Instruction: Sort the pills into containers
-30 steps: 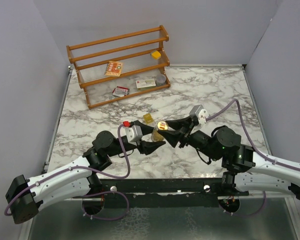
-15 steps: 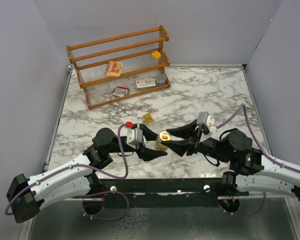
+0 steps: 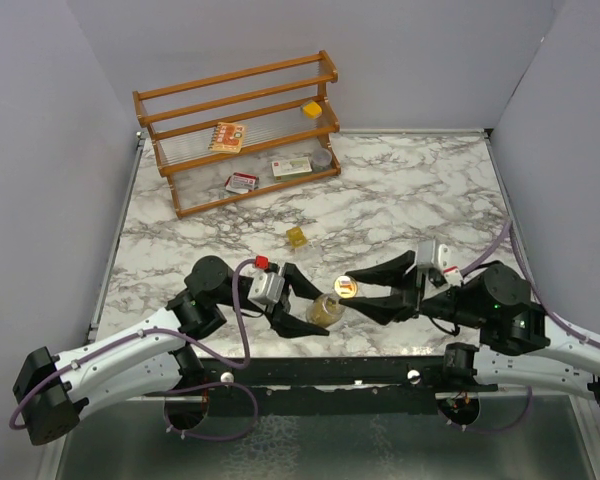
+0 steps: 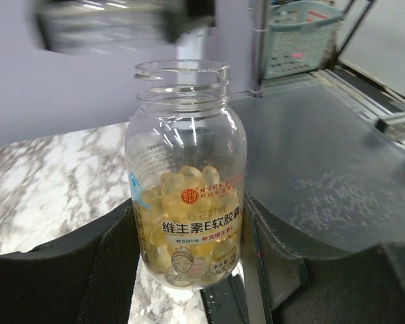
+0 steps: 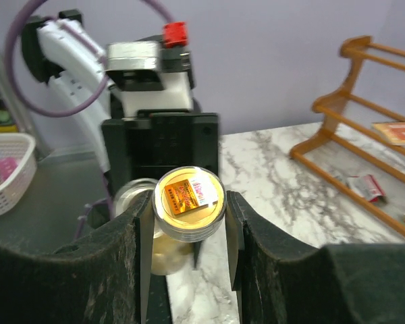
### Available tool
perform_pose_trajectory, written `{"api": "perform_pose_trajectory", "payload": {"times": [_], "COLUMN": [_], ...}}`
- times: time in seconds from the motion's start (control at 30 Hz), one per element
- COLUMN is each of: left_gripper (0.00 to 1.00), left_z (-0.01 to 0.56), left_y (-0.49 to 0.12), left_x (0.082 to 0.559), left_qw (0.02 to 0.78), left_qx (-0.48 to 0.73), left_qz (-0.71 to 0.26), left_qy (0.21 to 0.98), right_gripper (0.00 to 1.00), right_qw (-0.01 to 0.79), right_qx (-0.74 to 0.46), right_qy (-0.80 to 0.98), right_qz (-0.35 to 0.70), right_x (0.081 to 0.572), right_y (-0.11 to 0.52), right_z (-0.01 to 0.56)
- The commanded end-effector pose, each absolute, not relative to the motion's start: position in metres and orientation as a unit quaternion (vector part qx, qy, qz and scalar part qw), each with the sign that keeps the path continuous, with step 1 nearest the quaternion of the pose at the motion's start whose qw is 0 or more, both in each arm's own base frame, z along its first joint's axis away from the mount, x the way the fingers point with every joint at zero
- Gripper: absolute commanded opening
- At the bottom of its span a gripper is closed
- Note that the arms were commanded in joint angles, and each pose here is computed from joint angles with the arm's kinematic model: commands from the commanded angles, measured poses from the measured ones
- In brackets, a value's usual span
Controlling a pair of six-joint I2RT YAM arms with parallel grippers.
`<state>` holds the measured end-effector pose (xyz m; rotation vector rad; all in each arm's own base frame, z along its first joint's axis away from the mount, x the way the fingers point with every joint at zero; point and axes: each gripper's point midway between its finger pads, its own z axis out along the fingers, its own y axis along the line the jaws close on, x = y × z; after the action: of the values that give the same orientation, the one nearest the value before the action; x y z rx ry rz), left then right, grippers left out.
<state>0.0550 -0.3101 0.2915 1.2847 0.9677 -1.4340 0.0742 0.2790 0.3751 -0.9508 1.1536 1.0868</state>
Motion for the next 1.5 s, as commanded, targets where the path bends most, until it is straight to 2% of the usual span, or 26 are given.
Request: {"api": "perform_pose_trajectory", "payload": {"times": [0.0, 0.3, 0.6, 0.83, 1.17, 1.47], "left_gripper": [0.0, 0.0, 0.0, 0.0, 0.0, 0.0], "left_z": [0.313, 0.31, 0.276, 0.247, 0.187, 0.152], "left_y": [-0.3, -0.308, -0.315, -0.289, -0.266, -0.252], "left_x": [0.025, 0.042, 0.123, 0.178, 0.192, 0.193], "left_qw": [0.467, 0.485, 0.534, 0.55, 0.506, 0.478], "left_qx": [0.568, 0.541, 0.444, 0.358, 0.32, 0.301], "left_qz": [-0.604, -0.593, -0.474, -0.347, -0.272, -0.236], "left_qy": [0.308, 0.347, 0.54, 0.67, 0.753, 0.791], "right_gripper": [0.01, 0.01, 0.01, 0.01, 0.01, 0.01], "right_qw": [0.646, 0.657, 0.703, 0.731, 0.744, 0.731], "right_qx": [-0.378, -0.354, -0.272, -0.199, -0.116, -0.085], "right_qy": [0.496, 0.52, 0.558, 0.596, 0.638, 0.659], "right_qz": [0.44, 0.415, 0.348, 0.266, 0.161, 0.155], "right_x": [0.089, 0.107, 0.147, 0.182, 0.217, 0.22], "right_y": [0.258, 0.263, 0.25, 0.235, 0.22, 0.215], "right_z": [0.389, 0.385, 0.389, 0.382, 0.355, 0.343]}}
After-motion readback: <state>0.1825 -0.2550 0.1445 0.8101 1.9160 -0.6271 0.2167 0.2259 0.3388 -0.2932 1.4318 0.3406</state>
